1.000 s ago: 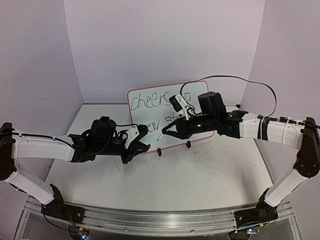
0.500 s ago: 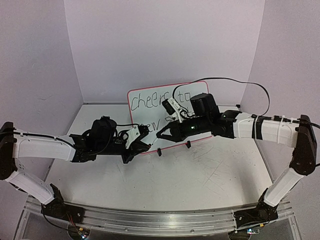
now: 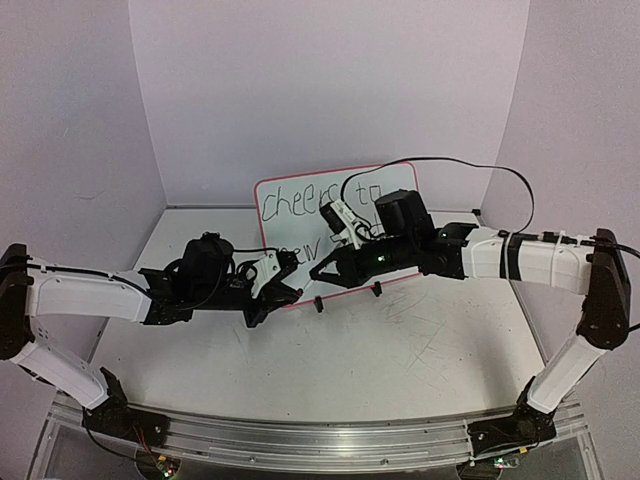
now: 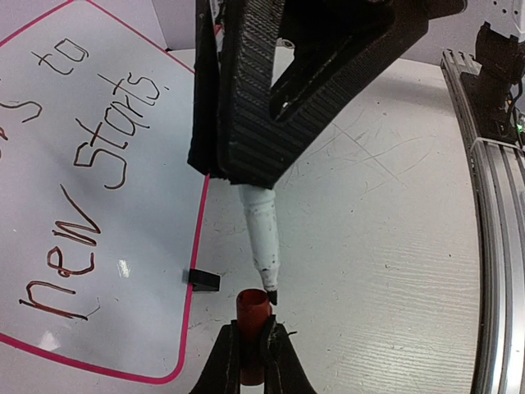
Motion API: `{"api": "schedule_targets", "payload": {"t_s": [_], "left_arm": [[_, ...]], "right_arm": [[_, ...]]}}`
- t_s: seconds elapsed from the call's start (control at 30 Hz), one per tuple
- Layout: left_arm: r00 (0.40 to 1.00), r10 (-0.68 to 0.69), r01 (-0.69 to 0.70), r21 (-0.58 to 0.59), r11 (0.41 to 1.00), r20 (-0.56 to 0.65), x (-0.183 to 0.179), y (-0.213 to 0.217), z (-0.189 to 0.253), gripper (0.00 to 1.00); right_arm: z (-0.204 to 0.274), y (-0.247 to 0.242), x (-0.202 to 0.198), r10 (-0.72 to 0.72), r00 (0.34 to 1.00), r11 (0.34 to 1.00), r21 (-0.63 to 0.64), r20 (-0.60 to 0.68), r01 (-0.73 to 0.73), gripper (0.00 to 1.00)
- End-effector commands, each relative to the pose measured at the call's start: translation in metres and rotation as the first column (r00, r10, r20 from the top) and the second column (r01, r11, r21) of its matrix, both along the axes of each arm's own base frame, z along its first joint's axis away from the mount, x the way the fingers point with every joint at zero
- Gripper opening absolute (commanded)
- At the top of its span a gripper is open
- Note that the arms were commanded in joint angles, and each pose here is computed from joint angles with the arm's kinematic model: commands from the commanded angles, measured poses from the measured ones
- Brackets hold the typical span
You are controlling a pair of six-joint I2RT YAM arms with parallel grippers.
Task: Write a sentence on the whiteboard
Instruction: Insert the whiteboard marker without the cap into the center of the board.
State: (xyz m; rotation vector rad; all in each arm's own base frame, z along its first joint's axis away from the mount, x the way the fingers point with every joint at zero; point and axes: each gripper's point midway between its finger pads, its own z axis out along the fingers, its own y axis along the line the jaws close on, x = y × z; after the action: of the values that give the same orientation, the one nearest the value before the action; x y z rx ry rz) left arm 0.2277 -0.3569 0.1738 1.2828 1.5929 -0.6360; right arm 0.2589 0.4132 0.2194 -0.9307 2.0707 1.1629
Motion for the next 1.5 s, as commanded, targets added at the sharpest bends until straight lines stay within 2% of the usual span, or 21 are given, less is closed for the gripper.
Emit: {"api": "schedule_targets", "payload": {"t_s": [0.0, 0.8, 1.47], "left_arm": [[0.999, -0.025, 0.028, -0.065, 0.998, 0.047, 0.001, -0.011, 0.027, 0.0], [0.999, -0.019, 0.021, -0.045, 0.999, 0.043, 0.004, -0.011, 0.02, 0.0], [0.998, -0.023, 0.026, -0.054, 0.998, 0.052, 0.003, -0.01, 0.026, 0.0]], "right_arm": [[0.029, 0.003, 0.008, -0.033, 0.997, 0.998, 0.057, 0.066, 0.029, 0.0], [0.041, -0.009, 0.006, -0.075, 0.992, 0.994, 0.089, 0.105, 0.066, 0.0], [0.013, 0.006, 0.008, -0.043, 0.997, 0.998, 0.052, 0.06, 0.04, 0.0]]}}
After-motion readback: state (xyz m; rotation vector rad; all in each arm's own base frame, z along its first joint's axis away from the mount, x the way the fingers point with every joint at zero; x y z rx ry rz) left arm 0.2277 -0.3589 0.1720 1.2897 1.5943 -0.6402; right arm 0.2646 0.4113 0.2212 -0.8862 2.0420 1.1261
